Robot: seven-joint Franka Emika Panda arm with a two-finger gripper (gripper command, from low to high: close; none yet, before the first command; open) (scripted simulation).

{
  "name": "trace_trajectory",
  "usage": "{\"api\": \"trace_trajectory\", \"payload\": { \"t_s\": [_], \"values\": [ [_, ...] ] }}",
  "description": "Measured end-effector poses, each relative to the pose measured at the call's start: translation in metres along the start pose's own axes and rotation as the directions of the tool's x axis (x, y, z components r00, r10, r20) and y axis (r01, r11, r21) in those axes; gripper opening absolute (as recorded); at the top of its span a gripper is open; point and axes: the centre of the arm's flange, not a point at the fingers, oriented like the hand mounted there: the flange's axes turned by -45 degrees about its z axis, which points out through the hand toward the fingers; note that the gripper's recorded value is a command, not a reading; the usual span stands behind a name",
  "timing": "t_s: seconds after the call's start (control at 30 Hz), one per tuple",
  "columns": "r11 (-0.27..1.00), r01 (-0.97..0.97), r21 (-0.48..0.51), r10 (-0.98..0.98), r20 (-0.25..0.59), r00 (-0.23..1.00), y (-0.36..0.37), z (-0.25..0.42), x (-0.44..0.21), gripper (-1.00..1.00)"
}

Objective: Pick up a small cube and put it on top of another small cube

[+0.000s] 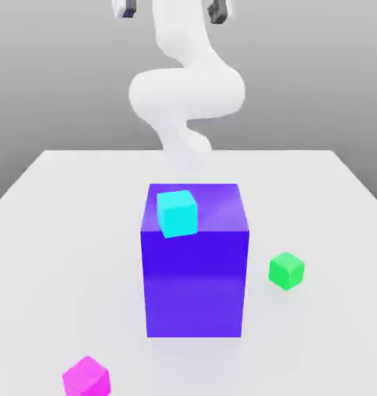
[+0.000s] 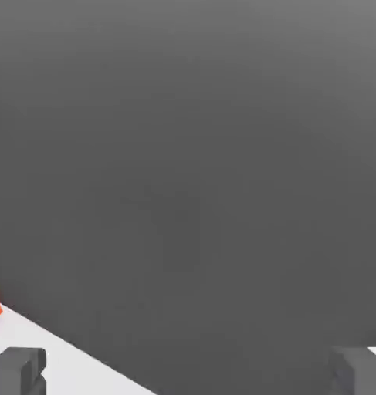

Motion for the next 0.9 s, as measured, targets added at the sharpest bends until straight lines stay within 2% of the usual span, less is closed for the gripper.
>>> {"api": "trace_trajectory", "payload": {
  "t_s": [0.43,0.9],
  "values": [
    [0.917,0.351,0.189,-0.364,0.038,0.931,0.027,0.116,-0.034,0.00],
    [0.674,0.658,0.335,-0.695,-0.014,0.719,0.040,0.221,-0.091,0.00]
  ]
}}
